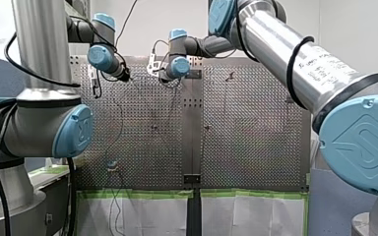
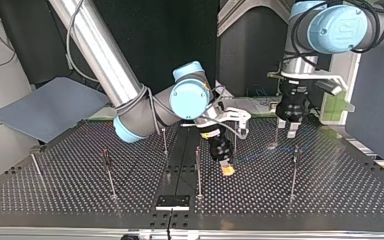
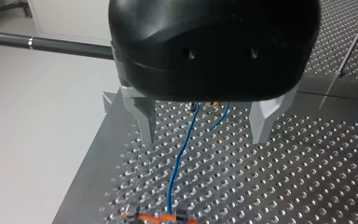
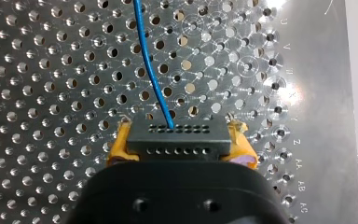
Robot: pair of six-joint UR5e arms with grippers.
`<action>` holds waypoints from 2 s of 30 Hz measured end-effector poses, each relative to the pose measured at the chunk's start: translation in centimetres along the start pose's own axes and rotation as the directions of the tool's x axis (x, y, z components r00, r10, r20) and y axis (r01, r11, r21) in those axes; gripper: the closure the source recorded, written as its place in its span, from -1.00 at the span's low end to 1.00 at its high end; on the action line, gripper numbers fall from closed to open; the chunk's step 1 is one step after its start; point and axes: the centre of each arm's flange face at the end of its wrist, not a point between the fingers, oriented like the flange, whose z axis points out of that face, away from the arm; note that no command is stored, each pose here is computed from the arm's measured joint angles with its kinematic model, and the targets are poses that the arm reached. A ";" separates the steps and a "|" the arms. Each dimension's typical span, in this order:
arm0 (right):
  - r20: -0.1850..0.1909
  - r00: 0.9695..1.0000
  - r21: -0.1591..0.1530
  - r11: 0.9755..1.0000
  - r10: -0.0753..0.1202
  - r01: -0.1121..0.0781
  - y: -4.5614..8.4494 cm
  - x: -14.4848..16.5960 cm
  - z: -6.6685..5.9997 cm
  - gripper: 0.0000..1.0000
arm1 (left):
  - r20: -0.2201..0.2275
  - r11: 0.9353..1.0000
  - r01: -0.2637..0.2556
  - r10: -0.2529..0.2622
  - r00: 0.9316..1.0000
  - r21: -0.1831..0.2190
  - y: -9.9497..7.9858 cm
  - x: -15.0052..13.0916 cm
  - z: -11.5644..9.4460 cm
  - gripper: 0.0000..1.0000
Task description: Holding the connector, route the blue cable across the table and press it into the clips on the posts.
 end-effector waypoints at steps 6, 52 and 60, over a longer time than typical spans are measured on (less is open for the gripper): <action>0.000 1.000 -0.001 1.000 0.000 0.000 0.0 0.0 0.0 1.00 | 0.016 1.000 -0.014 0.014 1.000 0.004 -0.7 -0.3 1.6 -1.00; -0.001 1.000 -0.002 1.000 0.001 -0.001 0.3 0.1 0.1 1.00 | 0.082 0.999 -0.026 0.027 0.996 -0.024 -3.2 0.6 8.7 -0.94; 0.000 1.000 -0.002 1.000 0.001 -0.001 0.4 0.0 0.1 1.00 | 0.075 0.999 -0.033 0.035 0.997 -0.028 -3.4 0.7 8.5 1.00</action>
